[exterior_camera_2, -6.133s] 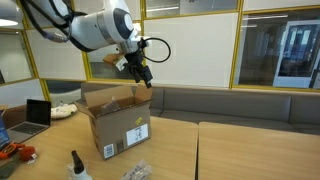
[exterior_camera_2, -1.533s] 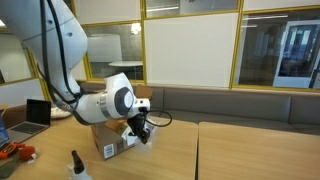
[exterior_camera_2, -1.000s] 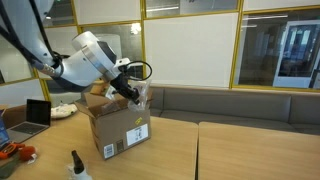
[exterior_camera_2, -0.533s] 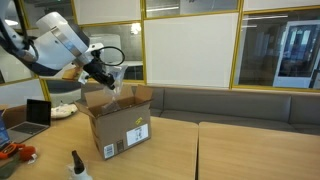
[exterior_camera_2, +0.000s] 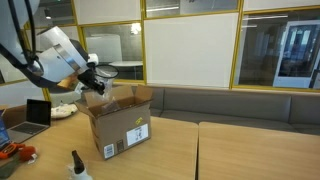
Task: Put all the plastic bag and the spray bottle in the carton box
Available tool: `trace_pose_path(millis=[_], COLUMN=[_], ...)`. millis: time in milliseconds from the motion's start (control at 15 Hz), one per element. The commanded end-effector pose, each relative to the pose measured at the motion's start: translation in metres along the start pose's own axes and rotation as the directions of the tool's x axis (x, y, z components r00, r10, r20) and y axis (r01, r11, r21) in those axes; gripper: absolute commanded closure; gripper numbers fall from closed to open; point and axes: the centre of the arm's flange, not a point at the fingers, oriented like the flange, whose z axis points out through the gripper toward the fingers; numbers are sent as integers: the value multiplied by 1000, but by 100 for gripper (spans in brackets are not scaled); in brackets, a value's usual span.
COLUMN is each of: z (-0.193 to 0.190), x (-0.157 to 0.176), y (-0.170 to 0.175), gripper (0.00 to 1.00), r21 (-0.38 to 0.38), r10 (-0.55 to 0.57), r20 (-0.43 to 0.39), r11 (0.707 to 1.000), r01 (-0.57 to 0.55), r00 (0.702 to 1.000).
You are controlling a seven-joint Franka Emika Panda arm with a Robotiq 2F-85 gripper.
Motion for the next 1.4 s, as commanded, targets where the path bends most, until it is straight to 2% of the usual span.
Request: trace_pose_path(millis=[0,267,333,400,533,733,1000,1067,1333], z=[45,96,106,118,132,145,137,130,100], x=[1,-18,-21,-27,-33,-38,-36,-34,-25], y=[-19,-19,-16,-14,-8,0,7,8,4], gripper=[86,87,82,60,57,36,5,1,0], r21=[93,109,102,99,89,77,71,71,62], r10=[28,45,54,60,73,88,96,96,87], r20=[16,82,104,126,162,193,207,203,161], r11=[995,993,993,992,992,992,991,991,993], r01=[-29,-54,-65,-72,-89,-104,-113,-112,-98], r00=[999,996,993,990,984,977,974,975,983])
